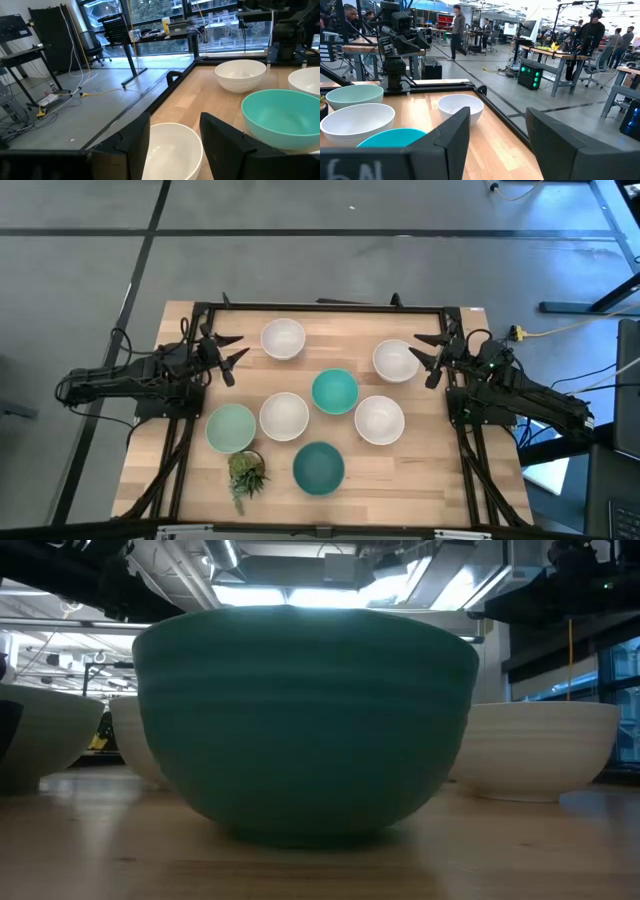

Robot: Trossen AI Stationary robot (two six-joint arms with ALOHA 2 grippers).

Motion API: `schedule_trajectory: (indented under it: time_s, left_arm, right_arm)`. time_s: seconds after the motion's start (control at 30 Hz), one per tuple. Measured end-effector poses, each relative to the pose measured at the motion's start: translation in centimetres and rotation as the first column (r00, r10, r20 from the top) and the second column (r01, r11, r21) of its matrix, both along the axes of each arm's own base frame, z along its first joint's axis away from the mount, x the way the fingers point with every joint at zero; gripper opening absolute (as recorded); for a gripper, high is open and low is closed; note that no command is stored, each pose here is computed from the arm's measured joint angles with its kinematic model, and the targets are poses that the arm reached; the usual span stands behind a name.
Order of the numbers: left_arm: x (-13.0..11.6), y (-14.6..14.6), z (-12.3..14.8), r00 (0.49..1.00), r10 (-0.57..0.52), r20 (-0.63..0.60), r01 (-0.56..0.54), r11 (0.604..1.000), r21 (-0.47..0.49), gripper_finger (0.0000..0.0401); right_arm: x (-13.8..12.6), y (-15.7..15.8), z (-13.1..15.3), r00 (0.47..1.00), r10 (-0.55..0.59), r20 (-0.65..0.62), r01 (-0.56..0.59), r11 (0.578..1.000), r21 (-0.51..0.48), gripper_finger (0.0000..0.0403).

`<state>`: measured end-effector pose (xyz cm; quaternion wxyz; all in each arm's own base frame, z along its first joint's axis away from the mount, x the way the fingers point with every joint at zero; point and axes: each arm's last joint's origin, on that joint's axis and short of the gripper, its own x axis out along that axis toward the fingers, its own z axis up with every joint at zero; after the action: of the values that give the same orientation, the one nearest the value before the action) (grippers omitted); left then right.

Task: Nest bowls inside each other

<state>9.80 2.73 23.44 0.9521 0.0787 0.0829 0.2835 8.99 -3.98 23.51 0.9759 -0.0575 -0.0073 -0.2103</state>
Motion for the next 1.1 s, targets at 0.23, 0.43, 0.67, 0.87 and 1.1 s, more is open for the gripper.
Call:
schedule_trajectory:
  time_s: [0.23, 0.43, 0.67, 0.87, 1.1]
  left_arm:
    - [0.0, 0.0, 0.01, 1.0, 0.0, 0.0, 0.0, 1.0, 0.0, 0.0167]
    - [0.0, 0.0, 0.0, 1.0, 0.0, 0.0, 0.0, 1.0, 0.0, 0.0167]
    - [0.0, 0.0, 0.0, 1.0, 0.0, 0.0, 0.0, 1.0, 0.0, 0.0167]
    - [0.0, 0.0, 0.0, 1.0, 0.0, 0.0, 0.0, 1.0, 0.0, 0.0167]
    - [0.0, 0.0, 0.01, 1.0, 0.0, 0.0, 0.0, 1.0, 0.0, 0.0167]
  right_arm:
    - [0.0, 0.0, 0.01, 1.0, 0.0, 0.001, 0.0, 1.0, -0.001, 0.0193]
    - [0.0, 0.0, 0.04, 1.0, 0.0, 0.004, 0.0, 1.0, -0.001, 0.0193]
    - [0.0, 0.0, 0.37, 0.999, 0.001, 0.035, 0.0, 1.0, -0.017, 0.0193]
    - [0.01, 0.03, 0.57, 0.997, 0.012, 0.071, -0.013, 1.0, 0.012, 0.0193]
    - [-0.02, 0.08, 0.93, 0.988, 0.03, 0.154, -0.046, 0.993, 0.105, 0.0193]
